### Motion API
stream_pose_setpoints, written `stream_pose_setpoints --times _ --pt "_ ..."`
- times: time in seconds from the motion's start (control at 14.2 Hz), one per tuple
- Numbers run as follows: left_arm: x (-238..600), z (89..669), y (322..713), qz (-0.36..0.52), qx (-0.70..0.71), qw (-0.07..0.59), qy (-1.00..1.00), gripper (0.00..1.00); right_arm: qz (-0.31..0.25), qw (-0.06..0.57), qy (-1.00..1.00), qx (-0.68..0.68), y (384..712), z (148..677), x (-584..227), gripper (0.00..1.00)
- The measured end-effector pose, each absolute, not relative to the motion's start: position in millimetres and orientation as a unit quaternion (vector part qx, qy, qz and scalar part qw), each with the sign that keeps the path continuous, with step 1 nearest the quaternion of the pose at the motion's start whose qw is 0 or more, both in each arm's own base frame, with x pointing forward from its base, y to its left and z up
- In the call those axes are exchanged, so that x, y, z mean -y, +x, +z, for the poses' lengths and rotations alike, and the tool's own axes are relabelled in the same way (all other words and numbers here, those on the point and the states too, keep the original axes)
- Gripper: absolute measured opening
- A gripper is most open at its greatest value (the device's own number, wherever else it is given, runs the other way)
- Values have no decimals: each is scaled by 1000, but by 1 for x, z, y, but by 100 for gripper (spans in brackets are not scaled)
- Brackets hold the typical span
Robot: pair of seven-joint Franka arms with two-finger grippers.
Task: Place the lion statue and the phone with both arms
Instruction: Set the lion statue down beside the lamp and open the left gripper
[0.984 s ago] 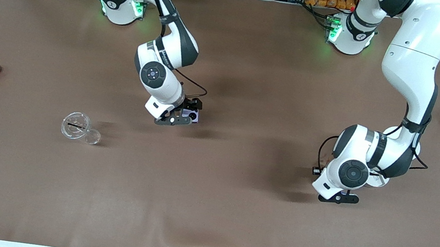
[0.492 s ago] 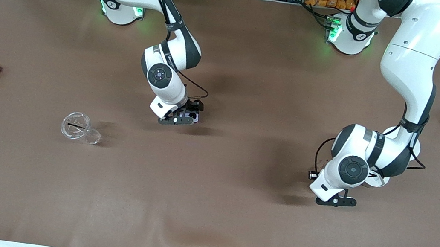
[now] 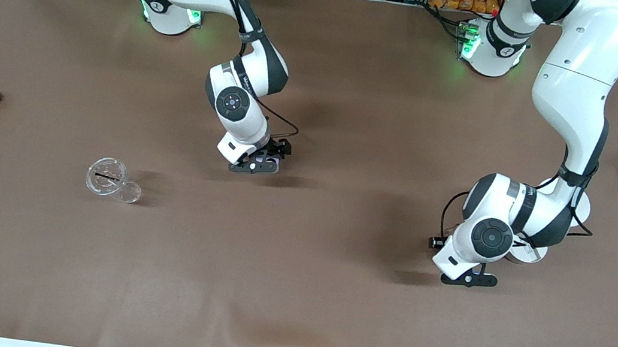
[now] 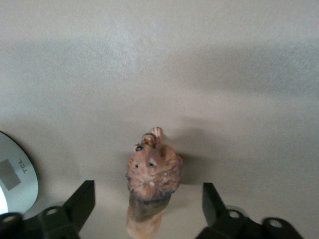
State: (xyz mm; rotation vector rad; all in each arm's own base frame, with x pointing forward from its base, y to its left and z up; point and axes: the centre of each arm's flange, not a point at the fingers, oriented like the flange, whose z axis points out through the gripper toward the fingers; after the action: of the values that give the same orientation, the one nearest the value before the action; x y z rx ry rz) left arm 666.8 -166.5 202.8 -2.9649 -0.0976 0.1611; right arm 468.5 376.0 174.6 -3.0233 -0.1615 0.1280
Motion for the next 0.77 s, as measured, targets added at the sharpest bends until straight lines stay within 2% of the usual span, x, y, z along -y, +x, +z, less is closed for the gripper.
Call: stream_pose_setpoints --times 0.21,0.42,0.56,0.77 --pt "164 242 679 21 38 77 -996 100 43 53 -996 56 465 168 -378 100" --pt "163 323 682 -14 46 75 -996 100 41 53 -996 56 465 168 -378 100" --pt "155 374 672 -12 50 84 -995 100 41 53 -997 49 466 169 -377 85" --pt "136 439 661 -26 62 69 -995 100 41 52 -997 30 467 171 -378 85"
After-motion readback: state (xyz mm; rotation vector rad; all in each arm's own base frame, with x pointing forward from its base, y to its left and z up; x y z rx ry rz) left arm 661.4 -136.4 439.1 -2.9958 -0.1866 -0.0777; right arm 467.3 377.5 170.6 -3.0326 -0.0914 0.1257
